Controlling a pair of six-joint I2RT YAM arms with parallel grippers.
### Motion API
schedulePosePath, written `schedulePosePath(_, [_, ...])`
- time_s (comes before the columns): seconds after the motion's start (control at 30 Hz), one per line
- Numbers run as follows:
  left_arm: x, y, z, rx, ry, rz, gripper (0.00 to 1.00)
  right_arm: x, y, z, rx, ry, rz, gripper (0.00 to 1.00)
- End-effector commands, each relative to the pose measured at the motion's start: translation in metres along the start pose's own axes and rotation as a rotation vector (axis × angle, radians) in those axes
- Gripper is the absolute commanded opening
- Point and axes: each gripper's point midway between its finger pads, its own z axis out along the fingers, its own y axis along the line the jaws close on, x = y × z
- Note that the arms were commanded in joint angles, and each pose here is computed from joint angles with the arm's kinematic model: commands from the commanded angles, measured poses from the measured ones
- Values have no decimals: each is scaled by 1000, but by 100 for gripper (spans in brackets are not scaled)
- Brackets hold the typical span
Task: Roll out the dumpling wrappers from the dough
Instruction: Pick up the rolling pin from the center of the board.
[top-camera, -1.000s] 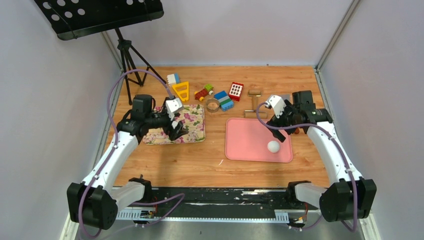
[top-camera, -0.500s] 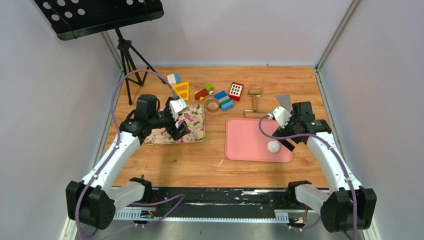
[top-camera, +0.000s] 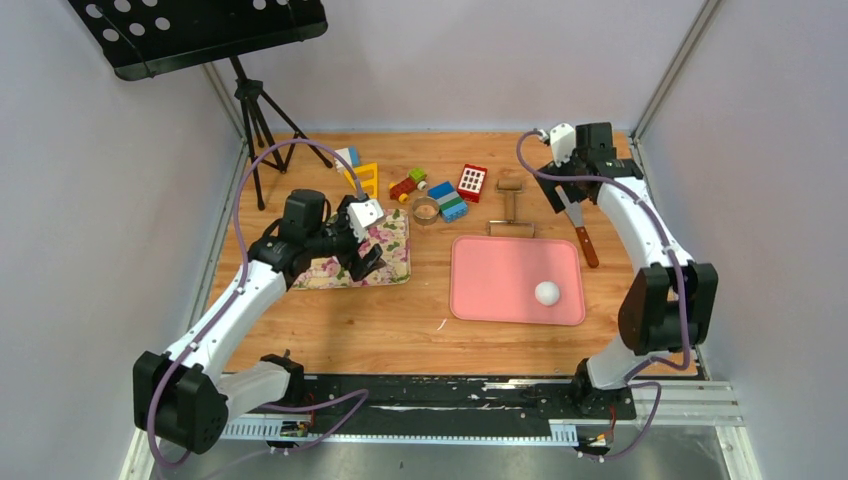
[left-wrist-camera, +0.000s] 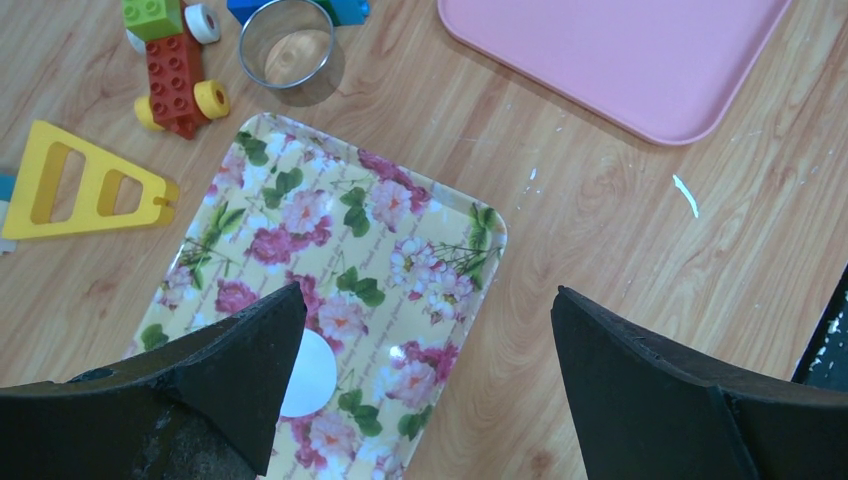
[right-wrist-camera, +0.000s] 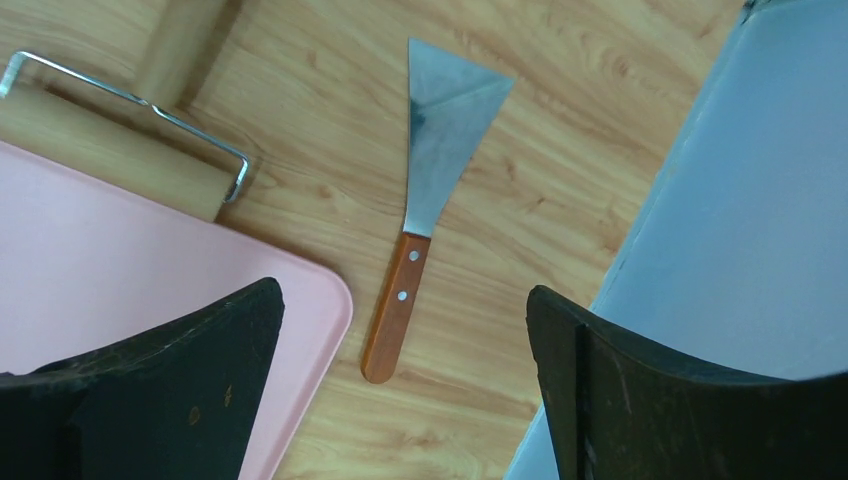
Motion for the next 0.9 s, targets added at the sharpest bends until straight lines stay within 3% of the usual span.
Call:
schedulePosePath(0.0, [-8,3,-4,-30,-32,42,100,46,-24,24,36,123,131,92])
schedulePosePath(0.17, [-10,1,0,-3,-39,29,100,96,-30,34,-20,183,205,86])
schedulePosePath(0.37, [-10,1,10,-5,-26,7,100,113,-22,34,-29,219,164,87])
schedulePosePath(0.7, [-9,2,28,-72,27,26,100,72,17,8,-236,55,151,85])
schedulePosePath(0.87, [-8,-2,30,-44,32,33,100,12,26,23,-242,-56,96,85])
